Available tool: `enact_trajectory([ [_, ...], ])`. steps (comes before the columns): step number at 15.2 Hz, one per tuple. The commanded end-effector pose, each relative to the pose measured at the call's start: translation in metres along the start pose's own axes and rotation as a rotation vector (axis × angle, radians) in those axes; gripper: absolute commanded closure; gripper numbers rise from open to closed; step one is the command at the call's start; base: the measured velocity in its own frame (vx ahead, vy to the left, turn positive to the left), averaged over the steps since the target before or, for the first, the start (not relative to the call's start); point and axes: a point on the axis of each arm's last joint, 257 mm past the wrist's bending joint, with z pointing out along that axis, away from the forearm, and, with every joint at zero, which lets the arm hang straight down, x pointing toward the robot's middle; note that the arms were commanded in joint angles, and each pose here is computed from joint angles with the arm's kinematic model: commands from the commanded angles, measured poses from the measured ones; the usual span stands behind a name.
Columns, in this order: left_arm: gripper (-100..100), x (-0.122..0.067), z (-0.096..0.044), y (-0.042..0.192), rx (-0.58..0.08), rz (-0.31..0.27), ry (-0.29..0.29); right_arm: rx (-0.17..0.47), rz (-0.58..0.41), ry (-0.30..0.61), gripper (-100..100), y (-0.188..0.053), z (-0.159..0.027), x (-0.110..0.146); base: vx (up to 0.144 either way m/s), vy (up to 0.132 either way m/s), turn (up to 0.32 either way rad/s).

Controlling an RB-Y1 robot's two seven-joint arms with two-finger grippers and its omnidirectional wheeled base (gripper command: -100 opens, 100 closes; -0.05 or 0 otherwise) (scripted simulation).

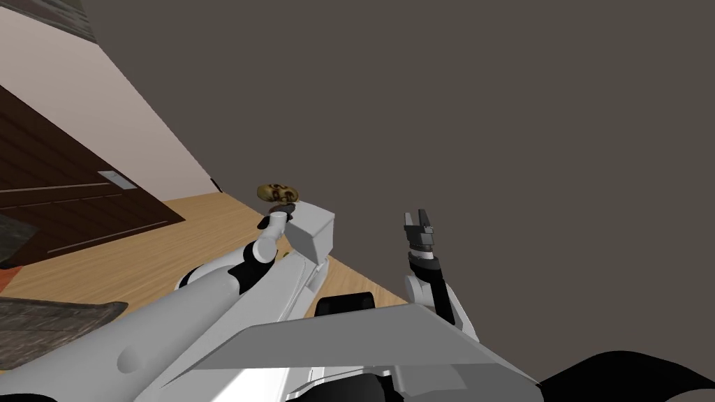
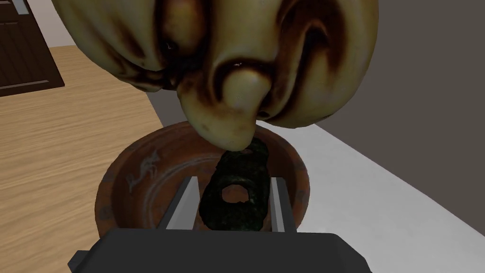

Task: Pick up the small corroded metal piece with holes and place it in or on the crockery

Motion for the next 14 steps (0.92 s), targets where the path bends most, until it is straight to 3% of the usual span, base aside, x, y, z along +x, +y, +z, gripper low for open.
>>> enact_trajectory([
  [1, 100, -0.014, 0.000, -0.011, 0.005, 0.000, -0.027, 0.000, 0.000, 0.000, 0, 0.000, 0.000, 0.000, 0.199, 0.008, 0.141],
  [3, 100, -0.009, 0.001, -0.008, 0.001, 0.006, -0.019, 0.000, 0.000, 0.000, 0, 0.000, 0.000, 0.000, 0.126, 0.005, 0.055],
  [4, -100, -0.009, 0.001, -0.009, 0.002, 0.003, -0.019, 0.000, 0.000, 0.000, 0, 0.000, 0.000, 0.000, 0.029, 0.001, 0.010],
  [9, -100, -0.003, 0.004, -0.010, -0.007, 0.006, -0.026, 0.000, 0.000, 0.000, 0, 0.000, 0.000, 0.000, 0.006, -0.006, 0.016],
  [14, -100, 0.009, 0.010, -0.012, -0.027, 0.013, -0.040, 0.000, 0.000, 0.000, 0, 0.000, 0.000, 0.000, 0.044, -0.072, 0.076],
])
